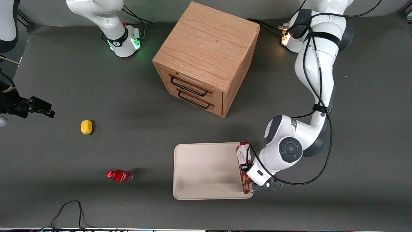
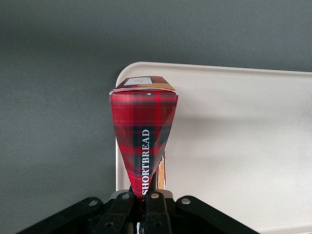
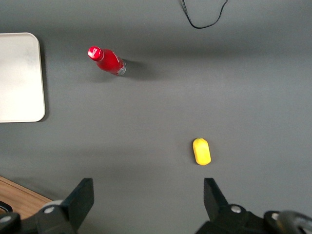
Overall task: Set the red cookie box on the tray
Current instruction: 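Lower the box onto the tray and open the left gripper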
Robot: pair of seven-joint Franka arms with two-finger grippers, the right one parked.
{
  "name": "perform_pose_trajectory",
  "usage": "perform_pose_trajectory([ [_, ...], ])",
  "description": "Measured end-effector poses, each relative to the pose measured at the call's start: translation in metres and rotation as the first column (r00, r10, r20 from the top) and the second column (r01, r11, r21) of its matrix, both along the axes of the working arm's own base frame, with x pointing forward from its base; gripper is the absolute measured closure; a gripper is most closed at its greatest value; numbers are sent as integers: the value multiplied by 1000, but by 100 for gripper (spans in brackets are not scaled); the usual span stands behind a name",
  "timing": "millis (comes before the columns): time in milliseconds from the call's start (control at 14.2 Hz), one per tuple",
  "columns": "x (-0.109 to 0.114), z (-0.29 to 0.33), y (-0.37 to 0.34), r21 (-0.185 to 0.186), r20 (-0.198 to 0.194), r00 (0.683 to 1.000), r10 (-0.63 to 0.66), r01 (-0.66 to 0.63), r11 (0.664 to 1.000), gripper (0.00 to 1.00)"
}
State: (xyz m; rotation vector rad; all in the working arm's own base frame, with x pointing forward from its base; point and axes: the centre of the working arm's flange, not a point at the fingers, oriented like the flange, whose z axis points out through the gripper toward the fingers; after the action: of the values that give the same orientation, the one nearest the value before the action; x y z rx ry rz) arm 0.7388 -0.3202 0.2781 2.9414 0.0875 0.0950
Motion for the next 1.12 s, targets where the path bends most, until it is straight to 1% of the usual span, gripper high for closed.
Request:
perform_pose_trajectory([
  [140,-1,-9,-3,0,-2,1000,-2,2,1000,95],
  [421,0,-16,-6,-6,12,1000,-1,1,1000,95],
  [491,-1,-21,-6,-5,8,1000,-1,1,1000,89],
  [632,0,-30,-6,-7,10,1000,1,-1,1000,69],
  [702,-1,-33,-6,-6,8,1000,1,-1,1000,56],
  [842,-1,-36,-6,-4,4,1000,1,-1,1000,37],
  [912,-1,-36,-6,-4,4,1000,1,0,1000,25],
  [982,-1,-35,-6,-3,0,1000,0,0,1000,15],
  [1053,-2,-32,-4,3,-14,1000,-1,1,1000,4],
  [1123,-3,-26,-2,11,-30,1000,-4,4,1000,0],
])
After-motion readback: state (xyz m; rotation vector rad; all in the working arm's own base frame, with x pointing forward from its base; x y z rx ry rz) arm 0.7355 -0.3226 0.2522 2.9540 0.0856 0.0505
